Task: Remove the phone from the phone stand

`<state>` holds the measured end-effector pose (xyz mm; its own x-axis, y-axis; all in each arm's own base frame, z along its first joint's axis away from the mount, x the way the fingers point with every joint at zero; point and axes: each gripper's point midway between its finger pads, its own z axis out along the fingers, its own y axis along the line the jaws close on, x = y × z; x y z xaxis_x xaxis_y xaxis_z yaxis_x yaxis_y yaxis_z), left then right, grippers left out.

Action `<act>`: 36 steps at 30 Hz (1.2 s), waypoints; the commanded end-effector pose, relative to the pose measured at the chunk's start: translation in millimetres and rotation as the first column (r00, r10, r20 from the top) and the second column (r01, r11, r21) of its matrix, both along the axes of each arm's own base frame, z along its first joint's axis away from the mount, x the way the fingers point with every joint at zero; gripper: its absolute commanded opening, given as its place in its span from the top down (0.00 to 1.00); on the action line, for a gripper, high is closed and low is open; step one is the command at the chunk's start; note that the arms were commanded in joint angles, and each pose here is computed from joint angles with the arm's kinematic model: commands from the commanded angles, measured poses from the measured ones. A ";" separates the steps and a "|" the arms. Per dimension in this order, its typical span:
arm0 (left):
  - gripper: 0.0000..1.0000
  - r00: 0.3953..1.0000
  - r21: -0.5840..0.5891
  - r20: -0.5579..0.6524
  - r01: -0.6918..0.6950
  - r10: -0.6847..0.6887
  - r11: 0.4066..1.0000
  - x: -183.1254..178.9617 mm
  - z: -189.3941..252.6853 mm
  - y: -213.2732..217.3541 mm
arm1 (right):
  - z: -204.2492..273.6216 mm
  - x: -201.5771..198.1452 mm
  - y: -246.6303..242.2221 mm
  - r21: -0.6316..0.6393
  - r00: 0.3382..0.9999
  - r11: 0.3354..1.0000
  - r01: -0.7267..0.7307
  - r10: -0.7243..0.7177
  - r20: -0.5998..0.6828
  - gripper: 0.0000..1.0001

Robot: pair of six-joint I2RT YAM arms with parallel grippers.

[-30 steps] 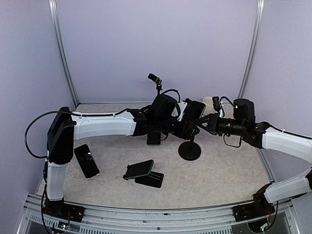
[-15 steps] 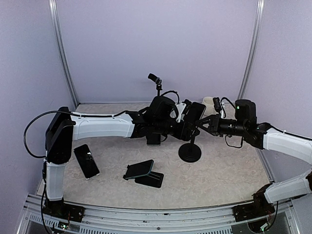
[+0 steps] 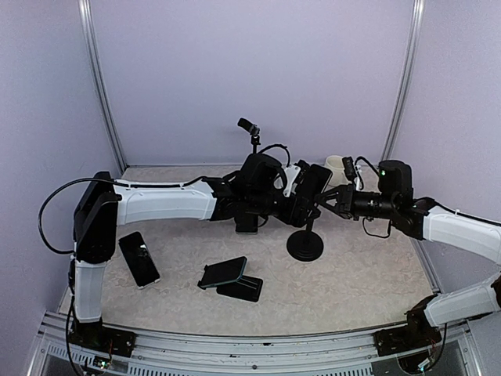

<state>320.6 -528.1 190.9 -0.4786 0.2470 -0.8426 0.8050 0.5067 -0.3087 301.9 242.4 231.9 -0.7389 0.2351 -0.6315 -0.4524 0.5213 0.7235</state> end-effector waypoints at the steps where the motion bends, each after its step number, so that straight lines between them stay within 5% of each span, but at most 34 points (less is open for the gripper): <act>1: 0.79 0.986 0.104 0.006 -0.167 0.167 0.980 45.9 -14.4 34.1 | 28.5 3.2 -11.2 0.029 0.996 1.000 0.005 -0.007 0.087 0.86; 6: 0.79 0.983 0.105 -0.006 -0.179 0.181 0.978 49.7 -13.7 38.3 | 30.9 3.9 -17.3 0.003 0.995 0.999 0.036 -0.036 0.095 0.64; 17: 0.80 0.990 0.097 -0.002 -0.141 0.142 0.985 42.7 -12.9 33.3 | 41.1 5.3 -19.0 0.017 0.993 1.000 0.016 -0.018 0.117 0.44; 36: 0.81 0.996 0.072 0.018 -0.085 0.084 0.994 29.6 -0.9 18.0 | 31.2 27.8 7.9 0.032 0.994 0.999 -0.038 0.035 0.103 0.47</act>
